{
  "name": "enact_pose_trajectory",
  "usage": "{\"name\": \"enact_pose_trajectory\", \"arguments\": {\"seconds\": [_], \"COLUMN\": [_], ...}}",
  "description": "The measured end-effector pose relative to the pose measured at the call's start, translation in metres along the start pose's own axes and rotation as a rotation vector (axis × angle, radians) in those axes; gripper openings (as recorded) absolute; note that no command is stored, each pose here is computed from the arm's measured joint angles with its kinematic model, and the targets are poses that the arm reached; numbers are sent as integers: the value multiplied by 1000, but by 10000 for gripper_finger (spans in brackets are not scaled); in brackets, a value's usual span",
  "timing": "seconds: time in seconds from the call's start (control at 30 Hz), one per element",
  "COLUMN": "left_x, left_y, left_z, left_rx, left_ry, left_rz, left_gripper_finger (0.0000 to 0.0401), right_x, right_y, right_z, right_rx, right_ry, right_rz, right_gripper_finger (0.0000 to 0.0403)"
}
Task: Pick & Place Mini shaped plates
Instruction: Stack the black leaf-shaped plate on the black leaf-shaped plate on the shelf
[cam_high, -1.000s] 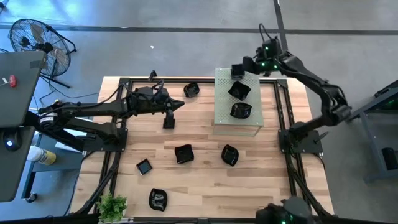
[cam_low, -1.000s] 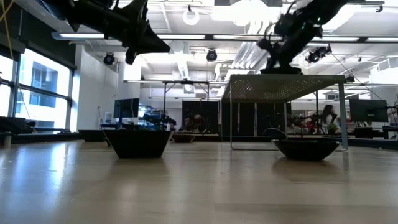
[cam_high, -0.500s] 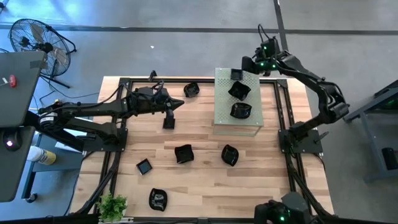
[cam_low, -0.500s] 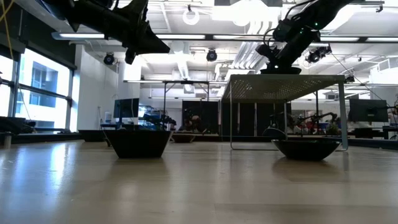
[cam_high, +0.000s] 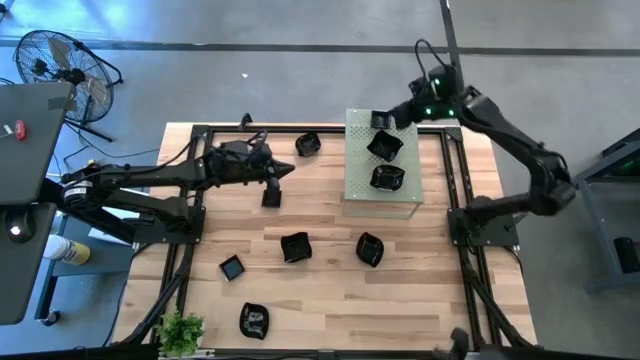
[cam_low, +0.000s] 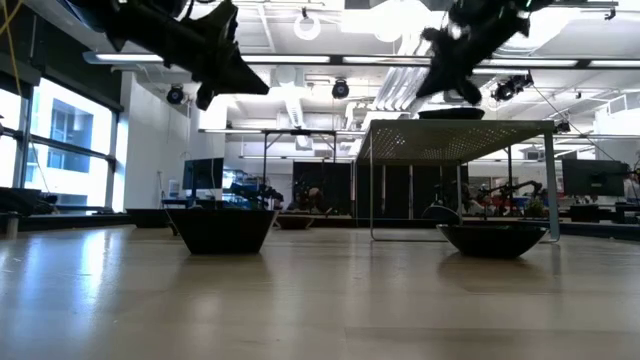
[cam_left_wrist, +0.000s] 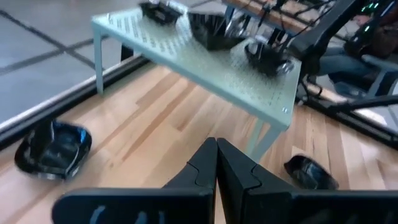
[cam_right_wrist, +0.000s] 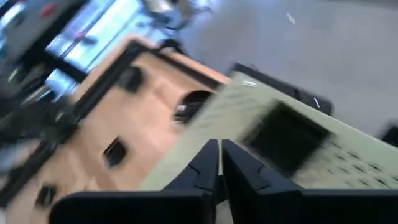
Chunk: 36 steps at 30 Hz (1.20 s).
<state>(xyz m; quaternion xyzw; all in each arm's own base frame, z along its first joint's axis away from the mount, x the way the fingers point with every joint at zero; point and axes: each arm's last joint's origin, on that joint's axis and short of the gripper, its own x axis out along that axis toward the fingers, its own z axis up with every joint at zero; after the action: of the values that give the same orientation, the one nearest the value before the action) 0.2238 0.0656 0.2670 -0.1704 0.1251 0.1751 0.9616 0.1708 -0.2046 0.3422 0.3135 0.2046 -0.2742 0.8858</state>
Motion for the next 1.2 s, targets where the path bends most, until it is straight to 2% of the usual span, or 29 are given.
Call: {"name": "enact_pose_trajectory", "arguments": {"seconds": [0.07, 0.17, 0.43, 0.67, 0.9, 1.1, 1.2], "left_x": [0, 0, -7, -22, -41, -56, -62], "left_y": [0, 0, -1, -2, -2, 0, -6], "left_z": [-2, -4, -7, -12, -10, -24, -33], "left_rx": [-2, -7, 5, 33, 13, -61, -32], "left_ry": [23, 55, 112, 217, 463, 722, 824], "left_rz": [-15, -31, -78, -153, -76, -44, -44], "left_gripper_finger": [1, 1, 1, 1, 6, 65, 103], "right_x": [-8, -14, -19, -23, -25, -25, -25], "right_y": [22, 50, 93, 108, 113, 113, 113], "right_z": [-8, -26, -81, -107, -112, -113, -113], "right_rx": [-108, -208, -272, -306, -317, -317, -317], "right_ry": [-30, -83, -186, -191, -199, -199, -198], "right_rz": [56, 134, 271, 254, 244, 245, 246], "right_gripper_finger": [5, 10, 6, 4, 4, 2, 3]}}
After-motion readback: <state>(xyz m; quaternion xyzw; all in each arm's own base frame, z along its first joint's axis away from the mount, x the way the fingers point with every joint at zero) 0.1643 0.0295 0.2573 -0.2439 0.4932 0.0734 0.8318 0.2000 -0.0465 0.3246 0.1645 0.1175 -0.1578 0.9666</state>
